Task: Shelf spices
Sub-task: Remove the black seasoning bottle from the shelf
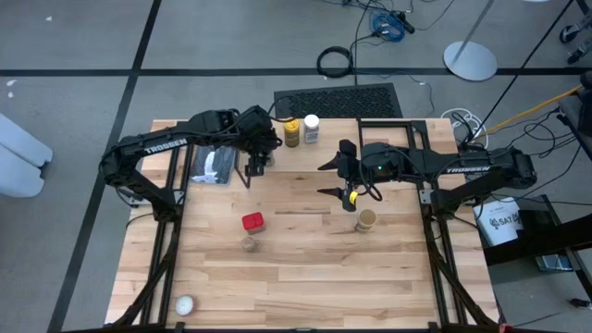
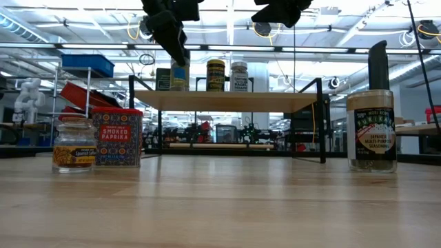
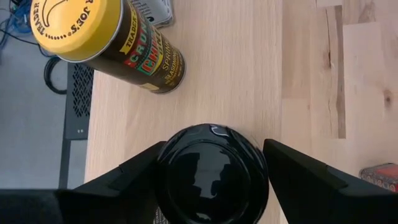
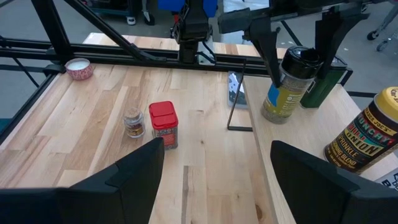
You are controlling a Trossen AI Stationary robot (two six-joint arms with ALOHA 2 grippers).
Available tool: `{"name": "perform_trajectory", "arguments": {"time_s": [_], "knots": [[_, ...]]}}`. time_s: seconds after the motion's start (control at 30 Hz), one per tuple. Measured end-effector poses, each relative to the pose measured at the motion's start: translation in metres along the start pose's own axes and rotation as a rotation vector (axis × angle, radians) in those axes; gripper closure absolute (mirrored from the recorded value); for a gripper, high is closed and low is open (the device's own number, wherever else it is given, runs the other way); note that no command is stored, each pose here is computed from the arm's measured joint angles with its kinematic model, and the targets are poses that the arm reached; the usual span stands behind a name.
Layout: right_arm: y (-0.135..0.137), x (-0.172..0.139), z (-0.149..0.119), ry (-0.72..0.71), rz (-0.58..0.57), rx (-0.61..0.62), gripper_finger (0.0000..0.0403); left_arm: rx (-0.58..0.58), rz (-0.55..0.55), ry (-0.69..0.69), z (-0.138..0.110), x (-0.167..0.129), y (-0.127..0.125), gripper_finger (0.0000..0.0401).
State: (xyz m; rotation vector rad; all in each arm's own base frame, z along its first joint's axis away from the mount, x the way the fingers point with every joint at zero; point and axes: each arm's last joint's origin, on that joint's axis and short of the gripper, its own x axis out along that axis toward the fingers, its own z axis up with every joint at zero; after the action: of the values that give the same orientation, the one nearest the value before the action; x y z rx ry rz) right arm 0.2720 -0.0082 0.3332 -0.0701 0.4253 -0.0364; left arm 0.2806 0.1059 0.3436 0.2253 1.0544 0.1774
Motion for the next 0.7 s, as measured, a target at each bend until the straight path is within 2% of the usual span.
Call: {"name": "perform_trajectory", "arguments": {"time_s": [0.23,0.47,0.7], "knots": [[0.0000,0.0000,0.0000,0.000,0.000,0.000,0.0122,-0.001,-0.005,0.009,-0.0009,0.0000,-0.0004,0.0134],[0.0000,0.0000,0.0000,0.000,0.000,-0.001,0.0122,-0.001,-0.013,0.007,-0.0011,-0.0003,-0.0007,0.0178],[0.0000,0.0000,0.0000,0.000,0.000,-0.001,0.0122,-0.002,-0.013,0.006,-0.0013,-0.0012,-0.0008,0.0177]]}}
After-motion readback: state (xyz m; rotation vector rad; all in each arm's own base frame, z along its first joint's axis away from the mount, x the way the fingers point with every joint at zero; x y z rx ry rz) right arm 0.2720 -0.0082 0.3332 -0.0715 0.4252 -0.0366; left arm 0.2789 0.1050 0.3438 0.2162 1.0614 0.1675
